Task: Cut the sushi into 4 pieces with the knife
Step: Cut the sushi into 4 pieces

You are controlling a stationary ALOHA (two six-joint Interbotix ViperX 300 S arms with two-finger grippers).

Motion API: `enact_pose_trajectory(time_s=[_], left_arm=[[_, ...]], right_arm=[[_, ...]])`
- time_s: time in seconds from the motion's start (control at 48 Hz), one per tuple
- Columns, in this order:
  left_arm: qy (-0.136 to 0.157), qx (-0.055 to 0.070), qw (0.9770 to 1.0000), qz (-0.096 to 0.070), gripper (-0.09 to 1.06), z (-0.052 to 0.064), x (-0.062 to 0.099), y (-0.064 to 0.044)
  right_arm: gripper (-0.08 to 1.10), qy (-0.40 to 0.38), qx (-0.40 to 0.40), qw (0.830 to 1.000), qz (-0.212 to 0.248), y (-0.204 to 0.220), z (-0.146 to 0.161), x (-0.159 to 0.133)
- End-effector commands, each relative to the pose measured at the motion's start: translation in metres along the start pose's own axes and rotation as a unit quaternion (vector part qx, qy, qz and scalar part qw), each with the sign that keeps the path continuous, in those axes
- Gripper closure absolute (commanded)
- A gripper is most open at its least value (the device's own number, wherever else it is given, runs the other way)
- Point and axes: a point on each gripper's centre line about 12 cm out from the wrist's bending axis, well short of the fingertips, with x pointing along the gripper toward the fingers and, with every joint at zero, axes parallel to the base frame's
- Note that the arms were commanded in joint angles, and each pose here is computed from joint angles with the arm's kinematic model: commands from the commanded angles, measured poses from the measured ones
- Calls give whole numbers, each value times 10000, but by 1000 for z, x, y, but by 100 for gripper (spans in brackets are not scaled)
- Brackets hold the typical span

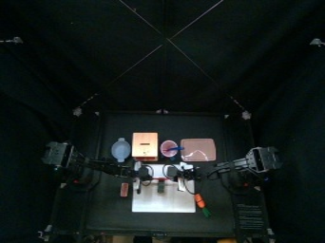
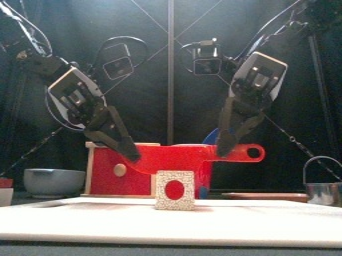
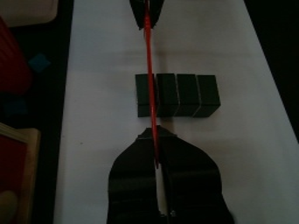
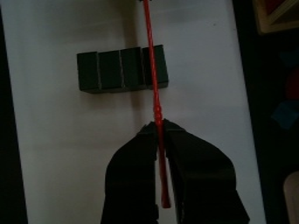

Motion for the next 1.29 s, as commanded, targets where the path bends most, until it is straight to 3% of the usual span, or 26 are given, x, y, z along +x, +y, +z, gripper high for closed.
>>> enact_pose_trajectory(time_s=[0.021, 0.604, 0.896, 1.292], left_arm=[[-97, 7, 9999, -57, 76, 7, 1, -5], [-110, 10, 9999, -105, 76, 8, 2, -10], [82, -52, 9999, -77, 76, -2, 9, -9], [587, -121, 9982, -25, 76, -27, 30, -8]], right_arm=[[86, -108, -10, 9999, 48, 4, 8, -3], [86, -93, -68, 9999, 64, 8, 8, -3], [86, 79, -70, 9999, 23, 6, 0, 6], [86, 514, 24, 9987, -53, 2, -19, 31]])
